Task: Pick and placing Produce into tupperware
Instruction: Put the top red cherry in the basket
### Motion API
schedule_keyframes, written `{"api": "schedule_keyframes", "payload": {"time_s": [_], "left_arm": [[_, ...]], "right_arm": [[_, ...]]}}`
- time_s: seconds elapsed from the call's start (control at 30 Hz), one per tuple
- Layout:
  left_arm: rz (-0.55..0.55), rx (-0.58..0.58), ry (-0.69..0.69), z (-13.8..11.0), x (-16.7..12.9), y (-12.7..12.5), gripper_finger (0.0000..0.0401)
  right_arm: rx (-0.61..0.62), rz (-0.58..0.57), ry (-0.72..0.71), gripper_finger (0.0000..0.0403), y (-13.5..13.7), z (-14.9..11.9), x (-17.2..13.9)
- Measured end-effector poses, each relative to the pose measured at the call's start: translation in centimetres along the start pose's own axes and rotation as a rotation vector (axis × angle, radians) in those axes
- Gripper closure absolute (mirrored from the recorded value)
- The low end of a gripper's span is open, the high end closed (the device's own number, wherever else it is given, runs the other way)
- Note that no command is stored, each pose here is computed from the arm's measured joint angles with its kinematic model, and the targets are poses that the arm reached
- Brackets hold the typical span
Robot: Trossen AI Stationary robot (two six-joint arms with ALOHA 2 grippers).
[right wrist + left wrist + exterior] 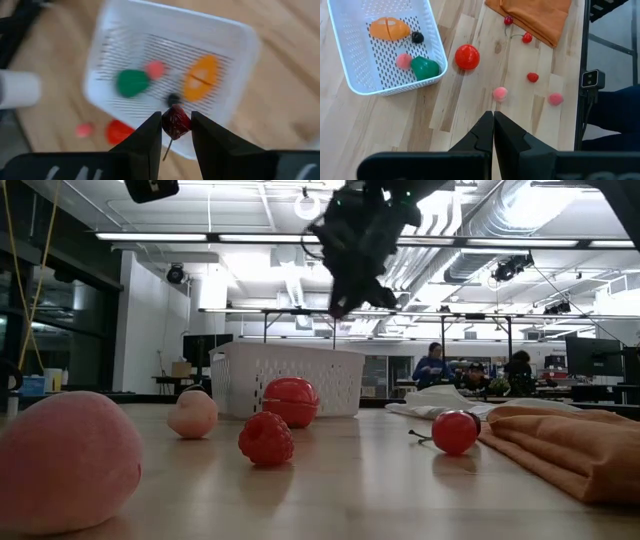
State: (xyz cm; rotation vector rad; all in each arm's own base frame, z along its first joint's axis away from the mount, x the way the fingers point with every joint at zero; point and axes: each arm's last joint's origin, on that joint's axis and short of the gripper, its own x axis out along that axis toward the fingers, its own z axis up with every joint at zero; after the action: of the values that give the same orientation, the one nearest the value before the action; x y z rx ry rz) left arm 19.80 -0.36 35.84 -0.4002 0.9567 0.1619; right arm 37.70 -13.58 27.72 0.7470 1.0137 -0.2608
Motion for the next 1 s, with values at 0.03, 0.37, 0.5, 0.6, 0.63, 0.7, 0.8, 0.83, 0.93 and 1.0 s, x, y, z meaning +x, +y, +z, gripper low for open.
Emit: {"api": "schedule_keyframes", "payload": {"time_s": [0.03,0.37,0.5,0.6,0.63,0.7,0.8,0.83,0.93,1.0], "left_arm": [[-0.002,0.000,-0.004,0.0,0.0,0.0,0.0398],[-0.004,0.000,-0.008,0.1,0.0,0.0,0.0398],[-0.004,0.000,-0.009,0.1,0.0,0.0,0.0398],[-0.004,0.000,-0.010,0.1,0.0,0.0,0.0398],[-0.004,0.000,-0.010,0.1,0.0,0.0,0.0398],[-0.004,0.000,-0.010,0.1,0.0,0.0,0.0398],[-0.004,0.001,-0.009,0.1,0.0,0.0,0.0398],[-0.004,0.000,-0.009,0.1,0.0,0.0,0.0398],[-0.004,0.002,-0.009,0.1,0.0,0.0,0.0398],[-0.004,0.006,-0.009,0.1,0.0,0.0,0.0398]], "right_arm": [[-0.019,0.025,-0.011,0.0314,0.6,0.0,0.2],[-0.093,0.038,-0.045,0.0314,3.3,-0.6,2.3],[-0.078,0.046,-0.060,0.0314,3.2,-0.2,3.6],[-0.053,0.039,-0.043,0.0314,2.8,-0.1,4.8],[-0.049,0.038,-0.041,0.0314,2.7,0.0,5.1],[-0.045,0.033,-0.032,0.0314,2.5,0.0,5.7],[-0.043,0.029,-0.024,0.0314,2.3,0.0,6.3],[-0.043,0.029,-0.023,0.0314,2.3,0.0,6.5],[-0.045,0.015,-0.020,0.0314,2.2,0.0,6.6],[-0.043,0.001,-0.016,0.0314,2.1,-0.1,6.8]]}}
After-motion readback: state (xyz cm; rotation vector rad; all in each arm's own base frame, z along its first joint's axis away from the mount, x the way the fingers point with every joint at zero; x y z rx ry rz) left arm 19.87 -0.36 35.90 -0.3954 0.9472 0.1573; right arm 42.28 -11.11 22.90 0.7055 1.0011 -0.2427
